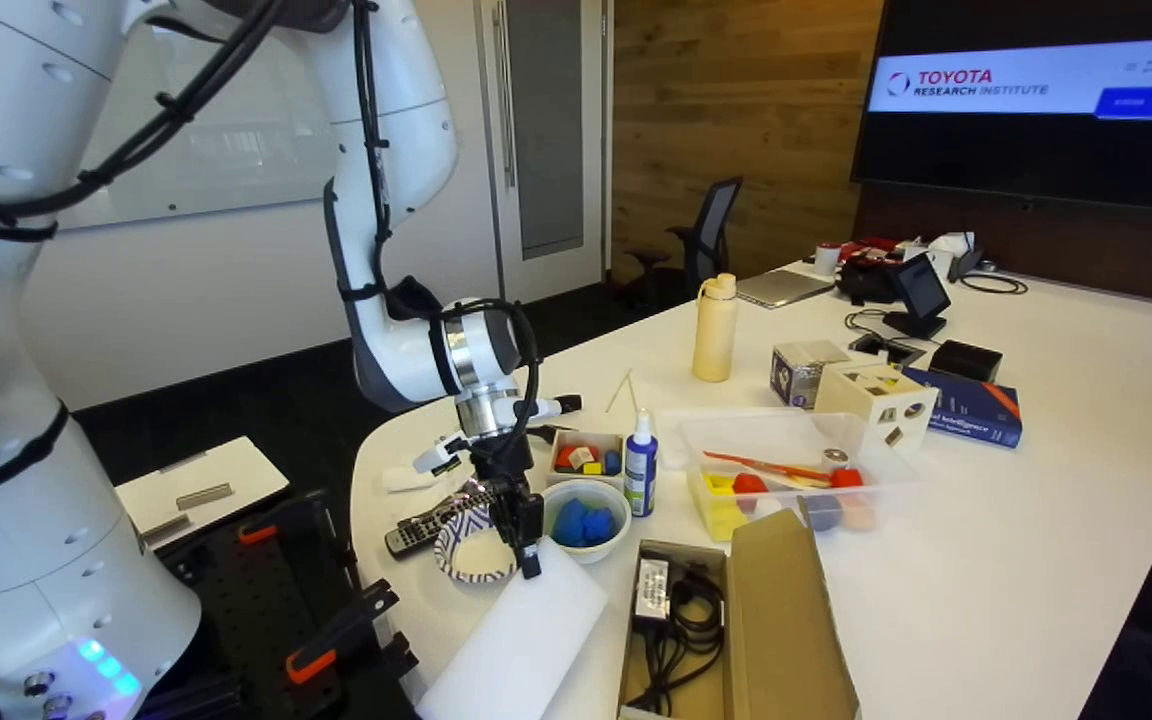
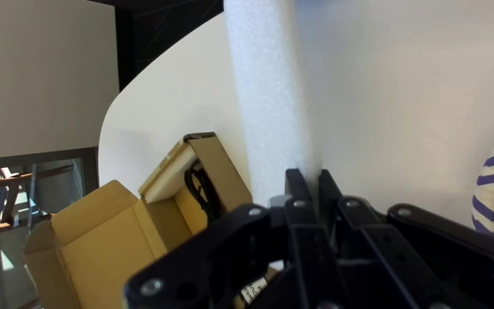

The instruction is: Remove the white paper from the box and put it on the table

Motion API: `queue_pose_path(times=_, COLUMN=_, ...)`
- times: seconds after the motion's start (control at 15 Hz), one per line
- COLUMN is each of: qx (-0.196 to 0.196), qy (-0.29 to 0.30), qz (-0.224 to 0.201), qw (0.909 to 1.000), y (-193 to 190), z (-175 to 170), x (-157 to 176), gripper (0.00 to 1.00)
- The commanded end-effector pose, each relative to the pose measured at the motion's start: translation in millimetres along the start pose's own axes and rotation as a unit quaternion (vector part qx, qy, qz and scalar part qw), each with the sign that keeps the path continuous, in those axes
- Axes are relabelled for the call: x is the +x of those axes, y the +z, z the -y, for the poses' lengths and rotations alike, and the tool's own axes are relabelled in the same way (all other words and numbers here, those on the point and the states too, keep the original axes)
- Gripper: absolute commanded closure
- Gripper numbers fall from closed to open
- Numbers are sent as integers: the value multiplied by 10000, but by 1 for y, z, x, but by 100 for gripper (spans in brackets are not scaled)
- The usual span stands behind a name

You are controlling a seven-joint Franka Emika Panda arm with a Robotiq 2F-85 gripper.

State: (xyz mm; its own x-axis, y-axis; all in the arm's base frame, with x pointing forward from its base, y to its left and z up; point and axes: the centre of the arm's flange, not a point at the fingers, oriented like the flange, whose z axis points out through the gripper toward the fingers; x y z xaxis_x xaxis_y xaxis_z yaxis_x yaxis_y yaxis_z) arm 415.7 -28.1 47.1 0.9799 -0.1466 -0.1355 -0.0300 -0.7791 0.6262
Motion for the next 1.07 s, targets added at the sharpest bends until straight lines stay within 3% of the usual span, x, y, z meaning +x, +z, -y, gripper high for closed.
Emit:
queue_pose_path(times=0.0, qx=95, qy=-39, qz=-160, qw=9998, y=20, z=10, x=16, gripper=97)
queue_pose_path(times=0.07, qx=111, qy=-55, qz=-184, qw=9998, y=23, z=11, x=19, gripper=97)
queue_pose_path(times=0.13, qx=168, qy=-68, qz=-202, qw=9996, y=25, z=13, x=21, gripper=65)
queue_pose_path(times=0.27, qx=275, qy=-77, qz=-213, qw=9994, y=28, z=14, x=24, gripper=57)
queue_pose_path(times=0.73, qx=1222, qy=-562, qz=-428, qw=9900, y=5, z=-24, x=20, gripper=4)
queue_pose_path(times=0.8, qx=1329, qy=-560, qz=-435, qw=9886, y=1, z=-36, x=22, gripper=0)
queue_pose_path(times=1.0, qx=1554, qy=-477, qz=-256, qw=9864, y=-9, z=-77, x=39, gripper=0)
